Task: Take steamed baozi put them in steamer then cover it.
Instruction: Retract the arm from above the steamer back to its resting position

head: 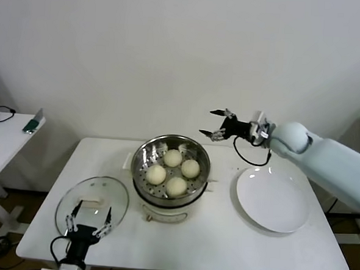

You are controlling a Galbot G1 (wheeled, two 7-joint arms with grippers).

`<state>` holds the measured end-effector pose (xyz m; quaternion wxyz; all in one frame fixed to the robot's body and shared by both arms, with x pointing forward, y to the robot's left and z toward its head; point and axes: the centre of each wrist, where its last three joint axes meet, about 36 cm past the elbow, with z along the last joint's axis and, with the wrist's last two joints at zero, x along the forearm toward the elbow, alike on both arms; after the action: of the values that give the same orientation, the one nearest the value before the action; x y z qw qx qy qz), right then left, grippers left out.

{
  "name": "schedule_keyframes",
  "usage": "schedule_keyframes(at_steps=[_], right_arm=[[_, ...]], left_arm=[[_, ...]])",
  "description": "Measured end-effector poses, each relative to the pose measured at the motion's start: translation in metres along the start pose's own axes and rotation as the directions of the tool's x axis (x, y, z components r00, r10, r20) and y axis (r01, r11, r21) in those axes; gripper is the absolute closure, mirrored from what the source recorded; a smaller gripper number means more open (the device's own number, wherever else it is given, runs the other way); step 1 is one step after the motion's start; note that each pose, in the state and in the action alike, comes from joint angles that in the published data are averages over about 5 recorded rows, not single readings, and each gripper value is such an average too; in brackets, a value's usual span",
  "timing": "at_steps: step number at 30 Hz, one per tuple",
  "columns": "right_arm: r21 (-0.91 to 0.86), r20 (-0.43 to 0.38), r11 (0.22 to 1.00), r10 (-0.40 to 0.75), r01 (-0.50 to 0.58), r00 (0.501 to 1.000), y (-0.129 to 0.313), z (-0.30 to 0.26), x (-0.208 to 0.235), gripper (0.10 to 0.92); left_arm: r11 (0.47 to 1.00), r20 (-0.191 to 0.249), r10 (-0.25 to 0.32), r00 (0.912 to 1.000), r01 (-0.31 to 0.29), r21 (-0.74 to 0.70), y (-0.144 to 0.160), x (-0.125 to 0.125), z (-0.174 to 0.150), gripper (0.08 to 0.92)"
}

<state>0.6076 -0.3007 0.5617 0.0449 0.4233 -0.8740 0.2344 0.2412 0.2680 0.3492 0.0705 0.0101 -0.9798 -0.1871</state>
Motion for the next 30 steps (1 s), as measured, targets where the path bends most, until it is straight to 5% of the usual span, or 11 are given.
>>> schedule_keyframes(at_steps=[9, 16, 30], right_arm=[[-0.147, 0.092, 0.976, 0.176, -0.162, 0.980, 0.035, 0.035, 0.040, 0.200], [-0.268, 0.101, 0.926, 0.301, -0.266, 0.948, 0.067, 0.060, 0.072, 0.200], [-0.415, 0.004, 0.773, 0.528, -0.479, 0.849, 0.136, 0.117, 0.132, 0.200]], left_arm=[[0.994, 0.011, -0.041, 0.9991, 0.042, -0.101, 0.014, -0.003, -0.012, 0.177], [0.943, 0.019, -0.080, 0.9966, 0.082, -0.321, 0.034, -0.006, -0.018, 0.177], [0.597, -0.038, -0.022, 0.9990, -0.018, -0.802, 0.043, -0.018, 0.000, 0.177]])
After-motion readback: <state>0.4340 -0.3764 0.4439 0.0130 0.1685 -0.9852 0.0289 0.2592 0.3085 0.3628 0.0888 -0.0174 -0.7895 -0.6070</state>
